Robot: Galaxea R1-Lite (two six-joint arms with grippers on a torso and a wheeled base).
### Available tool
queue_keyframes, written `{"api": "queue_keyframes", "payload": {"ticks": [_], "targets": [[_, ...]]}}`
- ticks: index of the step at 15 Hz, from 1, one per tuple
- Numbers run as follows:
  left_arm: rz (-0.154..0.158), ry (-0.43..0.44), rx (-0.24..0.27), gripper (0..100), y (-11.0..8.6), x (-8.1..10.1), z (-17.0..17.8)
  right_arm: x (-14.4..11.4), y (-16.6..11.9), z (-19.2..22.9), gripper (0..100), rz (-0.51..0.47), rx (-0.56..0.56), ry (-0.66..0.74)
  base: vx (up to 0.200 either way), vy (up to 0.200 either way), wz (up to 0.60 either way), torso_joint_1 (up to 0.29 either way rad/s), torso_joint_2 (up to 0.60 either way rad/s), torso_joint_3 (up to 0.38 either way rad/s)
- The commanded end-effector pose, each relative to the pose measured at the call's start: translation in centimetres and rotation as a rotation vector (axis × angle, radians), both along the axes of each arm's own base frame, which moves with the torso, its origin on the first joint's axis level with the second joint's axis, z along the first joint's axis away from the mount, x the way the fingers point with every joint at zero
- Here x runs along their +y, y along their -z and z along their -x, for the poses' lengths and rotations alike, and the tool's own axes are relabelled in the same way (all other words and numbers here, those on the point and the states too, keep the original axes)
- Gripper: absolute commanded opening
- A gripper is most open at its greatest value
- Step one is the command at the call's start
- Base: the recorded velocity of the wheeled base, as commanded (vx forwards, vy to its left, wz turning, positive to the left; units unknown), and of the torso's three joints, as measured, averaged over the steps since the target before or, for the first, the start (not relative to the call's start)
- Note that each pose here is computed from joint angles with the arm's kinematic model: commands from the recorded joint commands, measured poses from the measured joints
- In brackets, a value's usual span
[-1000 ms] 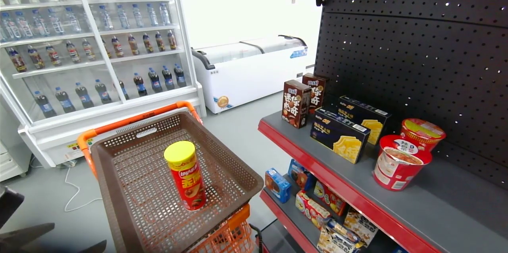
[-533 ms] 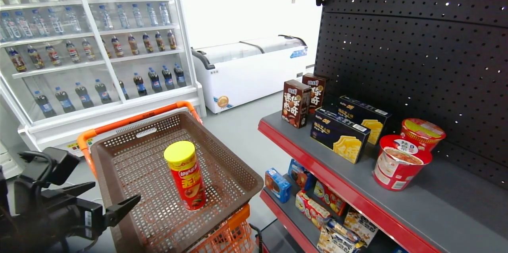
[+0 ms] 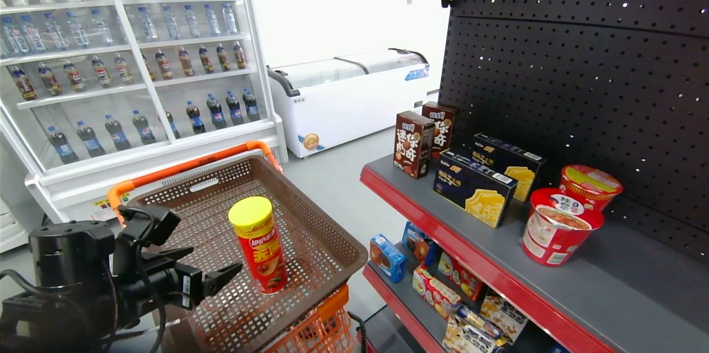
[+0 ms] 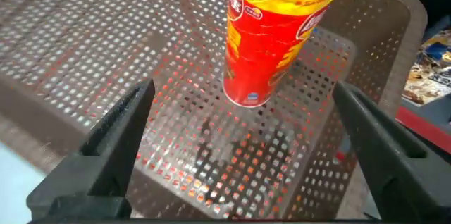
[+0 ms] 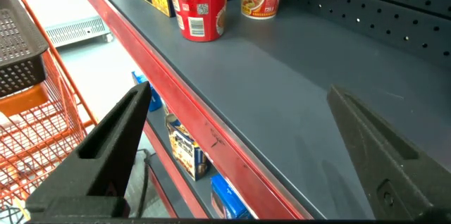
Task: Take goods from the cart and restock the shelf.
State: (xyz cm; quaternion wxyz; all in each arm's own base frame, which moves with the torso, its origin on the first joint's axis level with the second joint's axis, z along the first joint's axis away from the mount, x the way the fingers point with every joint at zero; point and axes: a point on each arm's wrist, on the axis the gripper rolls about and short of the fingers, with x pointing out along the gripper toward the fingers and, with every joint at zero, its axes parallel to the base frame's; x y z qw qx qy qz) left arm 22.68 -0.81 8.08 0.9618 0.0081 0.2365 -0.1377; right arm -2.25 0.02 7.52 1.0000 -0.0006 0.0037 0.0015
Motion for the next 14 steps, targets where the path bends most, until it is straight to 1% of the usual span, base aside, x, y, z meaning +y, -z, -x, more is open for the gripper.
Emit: {"api": "queue_keyframes", "payload": {"ticks": [1, 2, 3, 6, 7, 10, 11, 13, 14], "targets": [[0.018, 0.025, 0.076, 100, 2.6, -0.4, -1.7, 0.0, 0.0, 0.0, 100, 0.0, 0.002, 0.0, 0.0, 0.0, 0.0, 0.0, 0.0, 0.0], [0.032, 0.026, 0.07, 100, 2.8, -0.7, -2.2, 0.0, 0.0, 0.0, 100, 0.0, 0.002, 0.0, 0.0, 0.0, 0.0, 0.0, 0.0, 0.0], [0.043, 0.038, 0.045, 100, 3.0, -1.1, -3.2, 0.0, 0.0, 0.0, 100, 0.0, 0.0, 0.0, 0.0, 0.0, 0.0, 0.0, 0.0, 0.0], [0.039, 0.062, -0.012, 100, 3.8, -1.9, -5.6, 0.0, 0.0, 0.0, 100, 0.0, 0.0, 0.0, 0.0, 0.0, 0.0, 0.0, 0.0, 0.0], [0.037, 0.066, -0.017, 100, 4.2, -2.1, -6.3, 0.0, 0.0, 0.0, 100, 0.0, 0.0, 0.0, 0.0, 0.0, 0.0, 0.0, 0.0, 0.0], [0.04, 0.069, -0.009, 100, 5.3, -2.4, -7.9, 0.0, 0.0, 0.0, 100, 0.0, 0.0, 0.0, 0.0, 0.0, 0.0, 0.0, 0.0, 0.0], [0.04, 0.073, -0.018, 100, 5.5, -2.6, -8.4, 0.0, 0.0, 0.0, 100, 0.0, 0.0, 0.0, 0.0, 0.0, 0.0, 0.0, 0.0, 0.0], [0.047, 0.086, -0.058, 100, 5.8, -3.1, -9.5, 0.0, 0.0, 0.0, 100, 0.0, 0.0, 0.0, 0.0, 0.0, 0.0, 0.0, 0.0, 0.0], [0.048, 0.103, -0.071, 100, 5.9, -3.8, -9.9, 0.0, 0.0, 0.0, 100, 0.0, 0.0, 0.0, 0.0, 0.0, 0.0, 0.0, 0.0, 0.0]]}}
